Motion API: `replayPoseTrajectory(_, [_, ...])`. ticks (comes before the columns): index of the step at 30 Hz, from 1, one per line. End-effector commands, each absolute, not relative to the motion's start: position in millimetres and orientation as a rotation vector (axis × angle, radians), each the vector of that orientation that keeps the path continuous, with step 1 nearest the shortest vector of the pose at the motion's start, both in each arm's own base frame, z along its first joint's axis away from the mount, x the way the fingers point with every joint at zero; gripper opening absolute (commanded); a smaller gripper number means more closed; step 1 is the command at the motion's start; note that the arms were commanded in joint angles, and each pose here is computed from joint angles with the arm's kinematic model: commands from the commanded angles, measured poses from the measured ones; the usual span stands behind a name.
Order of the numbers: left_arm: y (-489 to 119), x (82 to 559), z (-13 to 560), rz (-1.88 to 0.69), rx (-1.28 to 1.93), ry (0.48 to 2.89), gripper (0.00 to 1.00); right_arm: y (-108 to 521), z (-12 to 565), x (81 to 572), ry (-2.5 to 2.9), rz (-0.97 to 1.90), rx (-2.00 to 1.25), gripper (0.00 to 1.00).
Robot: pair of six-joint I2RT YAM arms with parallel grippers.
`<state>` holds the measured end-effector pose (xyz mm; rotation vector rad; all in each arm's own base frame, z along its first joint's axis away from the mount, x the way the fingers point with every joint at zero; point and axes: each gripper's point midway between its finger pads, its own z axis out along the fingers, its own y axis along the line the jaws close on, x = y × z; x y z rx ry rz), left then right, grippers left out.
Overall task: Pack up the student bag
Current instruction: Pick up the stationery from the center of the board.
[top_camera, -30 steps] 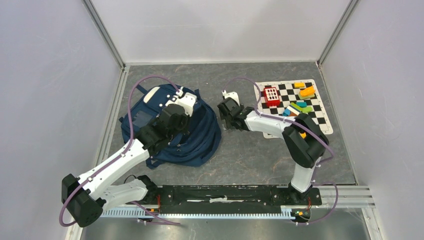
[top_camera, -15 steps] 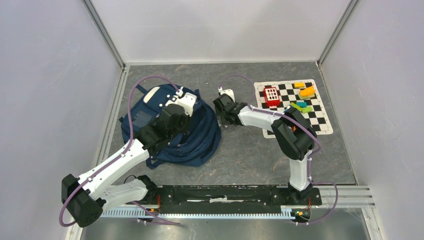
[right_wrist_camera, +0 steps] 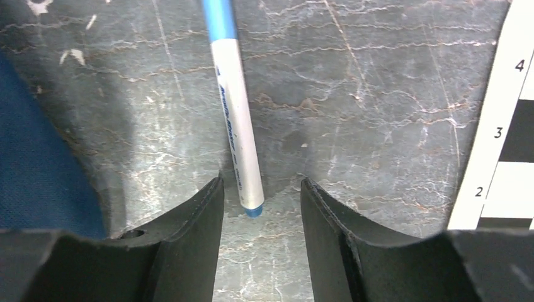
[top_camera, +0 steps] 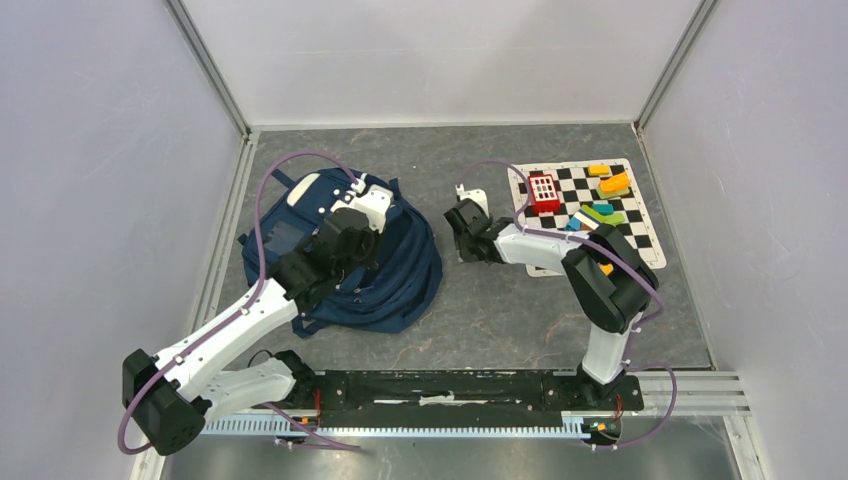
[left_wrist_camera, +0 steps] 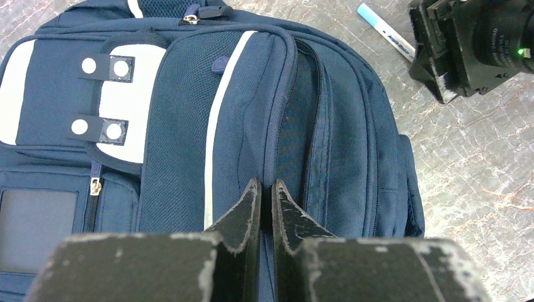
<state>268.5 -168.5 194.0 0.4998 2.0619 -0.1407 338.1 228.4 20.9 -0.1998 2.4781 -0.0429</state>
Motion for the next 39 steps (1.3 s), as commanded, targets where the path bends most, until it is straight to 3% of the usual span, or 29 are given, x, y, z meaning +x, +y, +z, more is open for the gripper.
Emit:
replayPoseTrajectory(1, [-178, 272, 224, -0.208, 0.488, 1.967, 0.06, 217, 23, 342, 2.471, -0.031, -0.221, 0.51])
replayPoseTrajectory(10, [-176, 273, 223, -0.195, 0.483, 1.969, 0.06, 227, 16, 360, 2.473, -0.002, -0.421, 0.30])
replayPoseTrajectory(13, [-177, 273, 222, -0.196, 0.485, 1.970, 0.06, 231, 11, 353, 2.484, 0.035, -0.486, 0.24])
replayPoseTrajectory(20, [-177, 273, 222, -0.194, 0.486, 1.972, 0.06, 219, 12, 323, 2.522, 0.089, -0.462, 0.00])
replayPoseTrajectory(29, [-179, 273, 222, -0.202, 0.489, 1.973, 0.06, 208, 34, 240, 2.548, 0.298, -0.430, 0.00])
replayPoseTrajectory(39, [-178, 273, 221, -0.198, 0.488, 1.974, 0.06, 244, 144, 217, 2.346, 0.623, -0.394, 0.00])
